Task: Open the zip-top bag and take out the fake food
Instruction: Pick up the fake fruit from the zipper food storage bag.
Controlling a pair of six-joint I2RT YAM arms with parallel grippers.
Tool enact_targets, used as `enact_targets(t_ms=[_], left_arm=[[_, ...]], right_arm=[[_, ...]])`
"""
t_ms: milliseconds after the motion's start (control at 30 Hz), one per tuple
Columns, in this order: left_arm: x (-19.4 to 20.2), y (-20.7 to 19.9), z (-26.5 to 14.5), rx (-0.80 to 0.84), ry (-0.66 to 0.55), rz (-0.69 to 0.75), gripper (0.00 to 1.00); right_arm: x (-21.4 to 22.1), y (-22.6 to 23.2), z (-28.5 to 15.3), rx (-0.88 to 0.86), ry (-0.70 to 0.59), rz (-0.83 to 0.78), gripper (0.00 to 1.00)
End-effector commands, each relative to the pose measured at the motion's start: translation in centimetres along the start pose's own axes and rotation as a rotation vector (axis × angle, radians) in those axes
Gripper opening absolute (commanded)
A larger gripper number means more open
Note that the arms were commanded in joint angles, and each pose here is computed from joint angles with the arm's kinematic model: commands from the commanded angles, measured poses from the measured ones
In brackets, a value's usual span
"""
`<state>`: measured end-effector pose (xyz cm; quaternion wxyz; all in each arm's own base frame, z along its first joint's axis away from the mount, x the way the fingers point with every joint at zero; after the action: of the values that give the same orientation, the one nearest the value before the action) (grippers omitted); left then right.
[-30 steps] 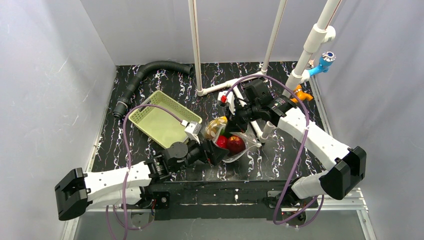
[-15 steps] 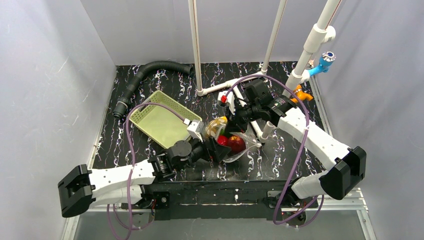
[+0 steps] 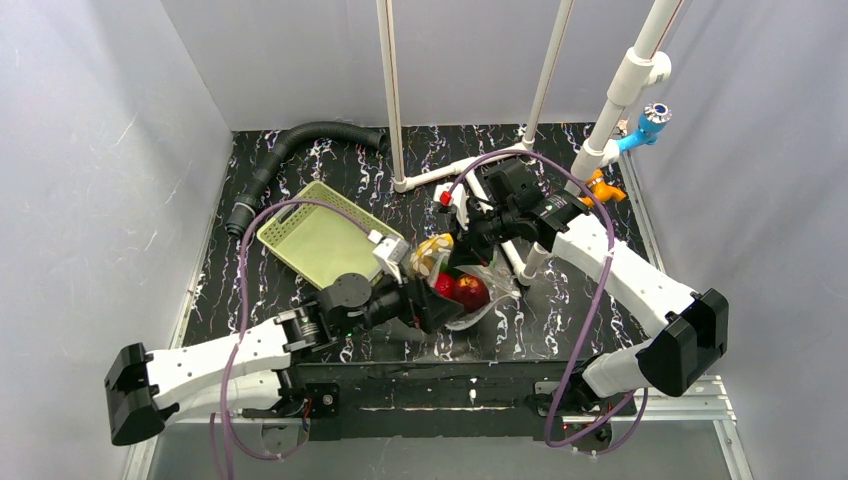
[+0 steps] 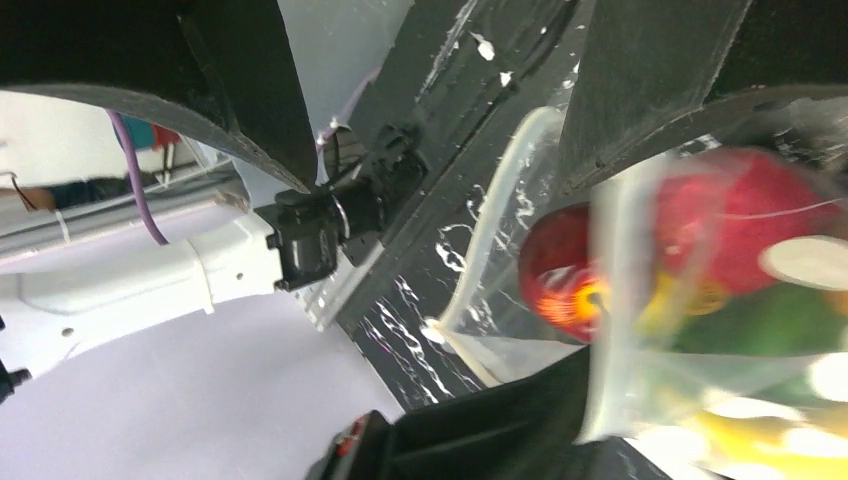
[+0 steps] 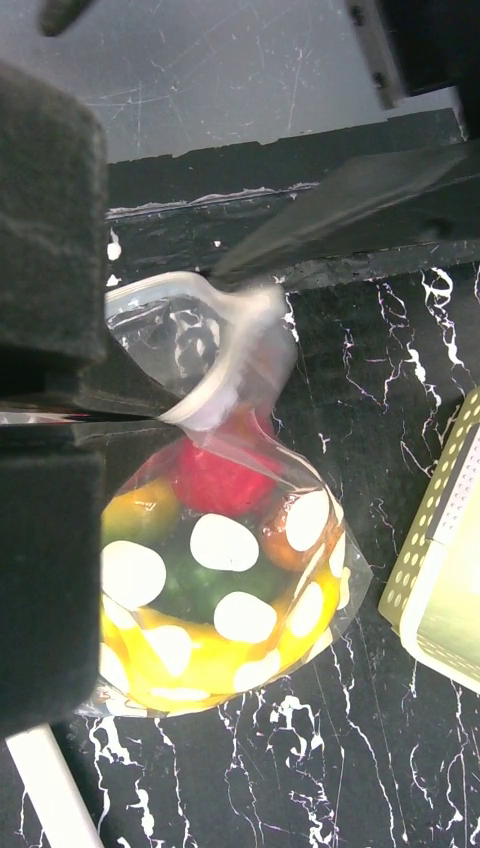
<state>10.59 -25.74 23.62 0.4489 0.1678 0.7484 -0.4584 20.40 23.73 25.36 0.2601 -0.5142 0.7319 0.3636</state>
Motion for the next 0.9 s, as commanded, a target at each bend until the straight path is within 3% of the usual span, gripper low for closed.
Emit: enact_targets(t_ms=[0,367,867], left_arm=[[-1.2,-3.7,1.9,0.209,0.026,0.025,0.87],[-0.1,-2.6,3.5,0.150,0.045,0.109,0.86],[1.7,0.2,5.4,0.003,-0.012,0.041,0.87]], right_arm=[[-1.0,-0.4,-0.2,0.014,-0.025,-0.023,0.01],[-1.0,-0.6,0.6,-0.013,-0.018,0.005,0.01],[-0.9,-0.5,0.5,-0.020,-0.019,0.002,0.01]])
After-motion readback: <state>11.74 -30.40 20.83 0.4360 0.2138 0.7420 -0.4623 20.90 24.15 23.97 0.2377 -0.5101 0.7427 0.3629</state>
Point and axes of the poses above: each gripper's point midway between its finger pads, its own z axis out along the fingers, its own y axis along the line the jaws close on, x = y × z, the point moved 6 cm from there along -z, back along the fingers, and after that the axes turned 7 degrees about z, right-handed, at the moved point
